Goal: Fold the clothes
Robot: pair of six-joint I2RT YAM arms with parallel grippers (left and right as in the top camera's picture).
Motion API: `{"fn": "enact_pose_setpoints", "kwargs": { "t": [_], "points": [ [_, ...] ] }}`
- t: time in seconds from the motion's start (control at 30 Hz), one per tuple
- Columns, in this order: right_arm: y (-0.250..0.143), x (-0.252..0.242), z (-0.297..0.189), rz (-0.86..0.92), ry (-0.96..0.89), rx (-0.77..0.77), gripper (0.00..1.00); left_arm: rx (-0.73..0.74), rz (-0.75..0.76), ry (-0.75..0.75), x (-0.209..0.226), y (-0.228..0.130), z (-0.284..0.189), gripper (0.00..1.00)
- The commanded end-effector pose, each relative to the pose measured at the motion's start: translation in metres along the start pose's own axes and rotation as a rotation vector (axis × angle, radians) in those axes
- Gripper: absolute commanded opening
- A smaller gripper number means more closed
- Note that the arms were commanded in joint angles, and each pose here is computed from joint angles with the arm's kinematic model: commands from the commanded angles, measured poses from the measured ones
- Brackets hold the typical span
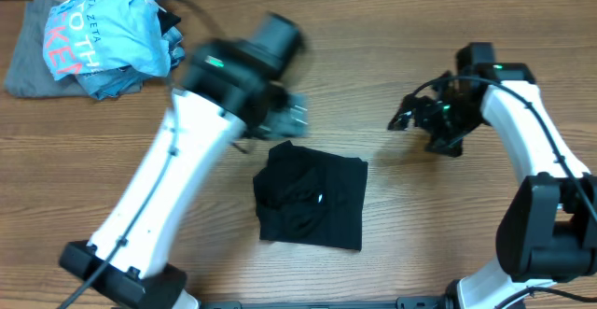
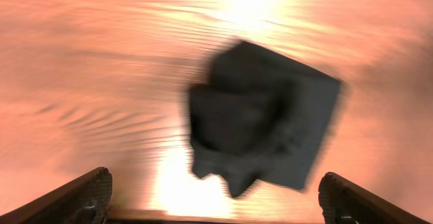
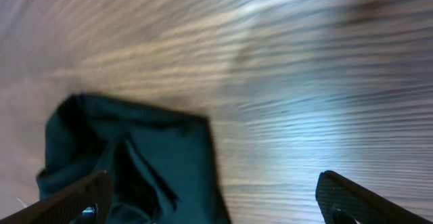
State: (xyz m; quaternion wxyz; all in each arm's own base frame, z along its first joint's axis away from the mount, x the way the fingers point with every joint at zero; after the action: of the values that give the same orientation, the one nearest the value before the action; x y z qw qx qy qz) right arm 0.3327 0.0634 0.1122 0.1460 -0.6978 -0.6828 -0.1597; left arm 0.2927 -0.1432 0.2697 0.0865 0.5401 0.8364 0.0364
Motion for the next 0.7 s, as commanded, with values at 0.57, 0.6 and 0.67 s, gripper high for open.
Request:
{"fn": "enact_pose_setpoints", "kwargs": {
  "t": [0.57, 0.6, 0.67],
  "points": [
    [-0.066, 0.179, 0.051, -0.349, 0.016, 0.049, 1.0, 0.153, -0.295, 0.33, 0.125, 0.025, 0.086, 1.0],
    [-0.067, 0.18, 0.053, -0.346, 0.015, 0.053, 0.99, 0.159, -0.294, 0.336, 0.126, 0.024, 0.089, 1.0],
    [-0.07, 0.182, 0.056, -0.345, 0.018, 0.066, 0.99, 0.169, -0.293, 0.344, 0.128, 0.021, 0.093, 1.0]
  ]
}}
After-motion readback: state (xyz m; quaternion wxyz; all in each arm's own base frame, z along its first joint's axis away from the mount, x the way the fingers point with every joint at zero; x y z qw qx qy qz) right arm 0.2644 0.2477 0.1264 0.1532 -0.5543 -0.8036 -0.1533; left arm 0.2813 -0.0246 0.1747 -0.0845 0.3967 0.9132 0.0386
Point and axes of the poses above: each gripper's point midway between its finger pads, its own z axis out along the fingers, its own x axis along the line the jaws close on, y = z × x, the point moved 2 cm from there along -z, back along the fingers, and after that the axes turned 15 degrees about -z, right-handed, at the moved point
